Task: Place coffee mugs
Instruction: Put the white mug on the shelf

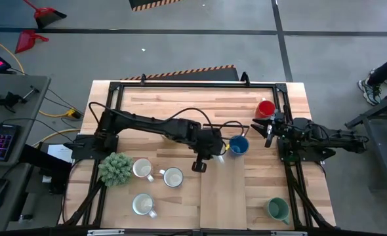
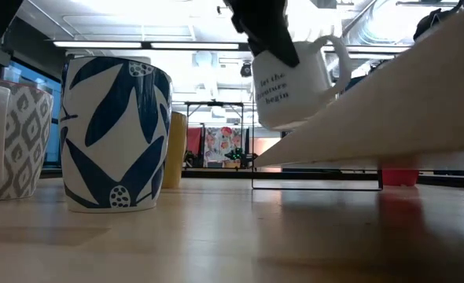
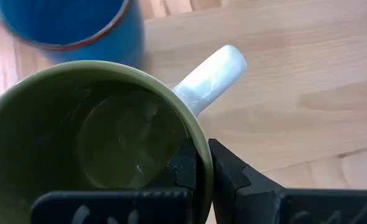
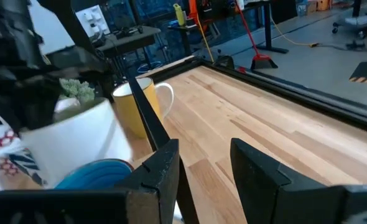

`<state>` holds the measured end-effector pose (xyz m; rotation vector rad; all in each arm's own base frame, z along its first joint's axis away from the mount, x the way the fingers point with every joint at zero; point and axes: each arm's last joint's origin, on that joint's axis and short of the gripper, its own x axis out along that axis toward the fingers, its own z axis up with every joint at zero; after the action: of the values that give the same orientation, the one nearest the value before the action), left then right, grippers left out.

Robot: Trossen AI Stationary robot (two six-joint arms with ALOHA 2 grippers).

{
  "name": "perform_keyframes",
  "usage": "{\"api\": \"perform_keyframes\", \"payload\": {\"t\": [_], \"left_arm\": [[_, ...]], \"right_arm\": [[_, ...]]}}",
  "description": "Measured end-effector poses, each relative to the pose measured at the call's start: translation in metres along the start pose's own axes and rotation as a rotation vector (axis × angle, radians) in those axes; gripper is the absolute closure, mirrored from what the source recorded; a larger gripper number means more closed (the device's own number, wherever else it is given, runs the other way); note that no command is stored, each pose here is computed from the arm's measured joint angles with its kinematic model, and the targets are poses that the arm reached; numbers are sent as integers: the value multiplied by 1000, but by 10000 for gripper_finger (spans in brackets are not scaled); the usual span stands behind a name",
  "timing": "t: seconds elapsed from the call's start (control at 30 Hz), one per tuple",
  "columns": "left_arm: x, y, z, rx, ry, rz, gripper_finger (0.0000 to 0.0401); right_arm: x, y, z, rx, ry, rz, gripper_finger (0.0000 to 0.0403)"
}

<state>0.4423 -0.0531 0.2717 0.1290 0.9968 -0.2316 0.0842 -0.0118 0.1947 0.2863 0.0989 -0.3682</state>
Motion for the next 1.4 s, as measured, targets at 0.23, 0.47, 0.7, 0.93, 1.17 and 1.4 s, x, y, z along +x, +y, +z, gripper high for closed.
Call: {"api": "perform_keyframes", "payload": {"t": [0.23, 0.47, 0.7, 0.93, 1.17, 1.4], "left_arm": [[13, 9, -5, -8, 43, 13, 395], [16, 14, -7, -13, 61, 19, 395], [14, 25, -10, -82, 69, 40, 395], [14, 25, -10, -10, 66, 16, 395], [14, 26, -10, -78, 63, 26, 395], [23, 25, -12, -47, 90, 34, 395]], "right_arm": [[0, 0, 0, 28, 2, 5, 277], [0, 0, 0, 29, 5, 7, 277], [0, 0, 0, 140, 1, 0, 277], [0, 0, 0, 159, -2, 2, 277], [0, 1, 2, 168, -22, 12, 277], [0, 2, 5, 179, -54, 27, 277]]}}
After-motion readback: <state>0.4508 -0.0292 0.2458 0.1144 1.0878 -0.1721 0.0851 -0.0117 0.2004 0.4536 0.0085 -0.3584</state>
